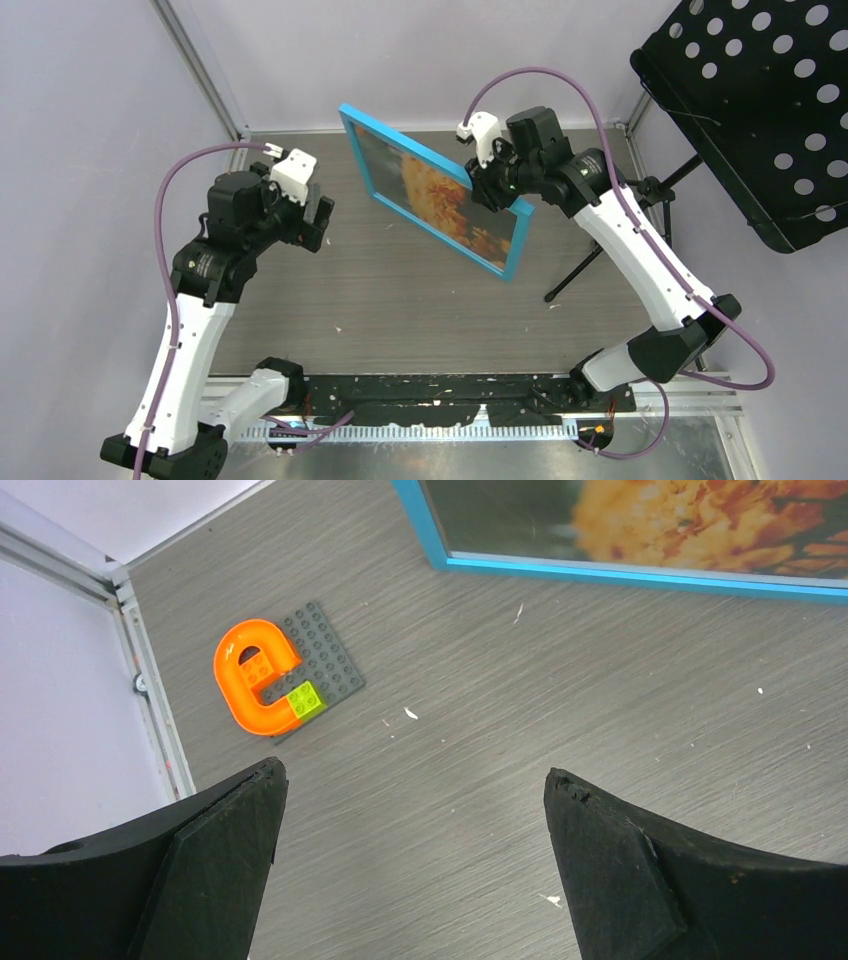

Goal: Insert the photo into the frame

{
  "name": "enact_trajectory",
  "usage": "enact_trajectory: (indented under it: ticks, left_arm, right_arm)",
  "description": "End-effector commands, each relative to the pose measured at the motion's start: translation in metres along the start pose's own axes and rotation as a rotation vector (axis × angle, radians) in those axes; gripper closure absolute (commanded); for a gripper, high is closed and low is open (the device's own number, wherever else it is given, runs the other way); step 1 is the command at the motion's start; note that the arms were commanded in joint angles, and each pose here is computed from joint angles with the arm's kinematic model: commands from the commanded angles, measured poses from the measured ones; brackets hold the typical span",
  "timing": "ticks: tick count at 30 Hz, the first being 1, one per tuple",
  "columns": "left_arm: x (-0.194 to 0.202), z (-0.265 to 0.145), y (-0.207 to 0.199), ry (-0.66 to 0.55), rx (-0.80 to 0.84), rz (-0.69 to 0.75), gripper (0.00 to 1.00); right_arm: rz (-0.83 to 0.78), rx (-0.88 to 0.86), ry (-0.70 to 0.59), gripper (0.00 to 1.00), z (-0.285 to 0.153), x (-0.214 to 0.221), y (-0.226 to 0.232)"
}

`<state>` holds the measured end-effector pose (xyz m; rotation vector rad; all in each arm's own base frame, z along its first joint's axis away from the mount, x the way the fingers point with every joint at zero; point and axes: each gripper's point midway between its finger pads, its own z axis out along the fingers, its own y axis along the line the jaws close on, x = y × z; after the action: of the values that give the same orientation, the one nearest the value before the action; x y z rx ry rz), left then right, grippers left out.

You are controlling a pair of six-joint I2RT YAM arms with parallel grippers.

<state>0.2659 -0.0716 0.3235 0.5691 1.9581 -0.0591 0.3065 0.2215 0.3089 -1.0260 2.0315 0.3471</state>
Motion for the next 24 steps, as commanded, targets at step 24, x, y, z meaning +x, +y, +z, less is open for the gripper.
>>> enact_trajectory:
  ticks: [24]
  left_arm:
    - [0.019,0.023,-0.014,0.013,0.058,-0.03,0.0]
  right_arm:
    - [0.585,-0.18,-0.137,0.94,0.027,0.018,-0.041]
